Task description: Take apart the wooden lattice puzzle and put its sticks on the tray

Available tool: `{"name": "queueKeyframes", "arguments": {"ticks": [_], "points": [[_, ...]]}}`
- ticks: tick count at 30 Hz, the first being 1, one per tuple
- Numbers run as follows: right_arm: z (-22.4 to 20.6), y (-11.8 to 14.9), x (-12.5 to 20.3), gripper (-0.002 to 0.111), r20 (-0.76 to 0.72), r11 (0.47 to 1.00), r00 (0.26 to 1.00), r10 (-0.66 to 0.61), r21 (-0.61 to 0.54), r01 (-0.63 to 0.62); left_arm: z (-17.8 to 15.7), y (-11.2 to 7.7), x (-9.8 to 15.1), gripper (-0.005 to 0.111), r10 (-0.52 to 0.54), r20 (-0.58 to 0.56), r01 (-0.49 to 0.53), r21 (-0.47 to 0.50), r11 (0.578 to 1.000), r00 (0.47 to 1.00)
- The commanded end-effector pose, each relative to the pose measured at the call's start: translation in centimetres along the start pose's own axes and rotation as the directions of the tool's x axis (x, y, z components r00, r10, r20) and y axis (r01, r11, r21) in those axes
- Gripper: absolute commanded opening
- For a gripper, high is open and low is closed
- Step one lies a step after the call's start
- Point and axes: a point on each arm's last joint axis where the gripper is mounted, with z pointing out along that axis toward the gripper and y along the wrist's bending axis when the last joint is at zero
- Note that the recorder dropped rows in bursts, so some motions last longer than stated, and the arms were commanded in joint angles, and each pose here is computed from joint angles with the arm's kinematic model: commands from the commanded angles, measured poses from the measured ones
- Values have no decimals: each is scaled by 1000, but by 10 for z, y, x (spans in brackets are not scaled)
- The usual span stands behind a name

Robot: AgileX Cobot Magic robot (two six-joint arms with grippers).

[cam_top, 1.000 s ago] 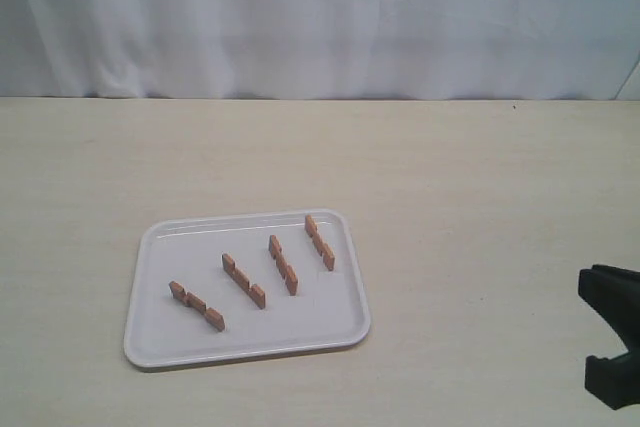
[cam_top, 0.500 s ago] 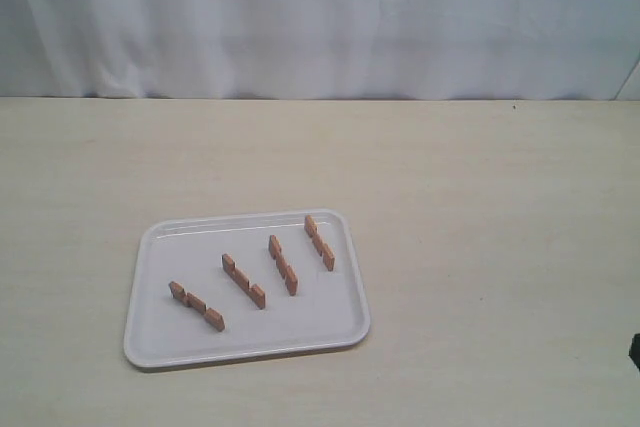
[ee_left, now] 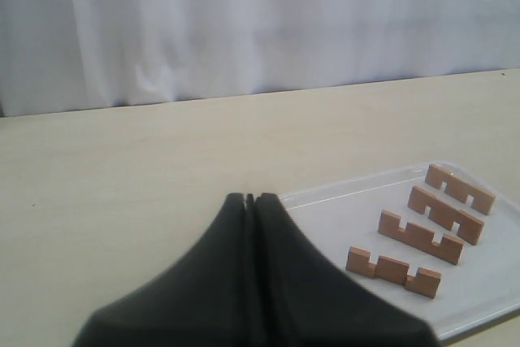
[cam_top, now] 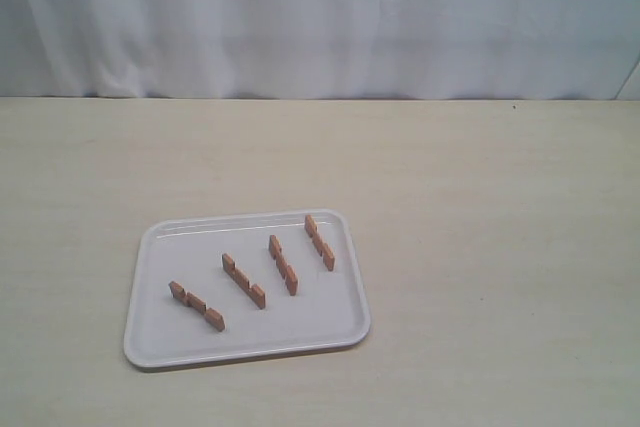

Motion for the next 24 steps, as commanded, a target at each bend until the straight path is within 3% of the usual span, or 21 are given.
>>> {"name": "queueKeyframes", "arguments": {"ticks": [1, 24], "points": [[0, -1, 2, 4, -10, 1000, 1000, -18, 13, 18, 0, 0, 0, 0, -4, 10, 4, 0, 1000, 1000], [0, 0, 1, 4, -1, 1000, 1000, 24, 8, -24, 0, 0, 0, 0, -4, 10, 4, 0, 1000, 1000]]}}
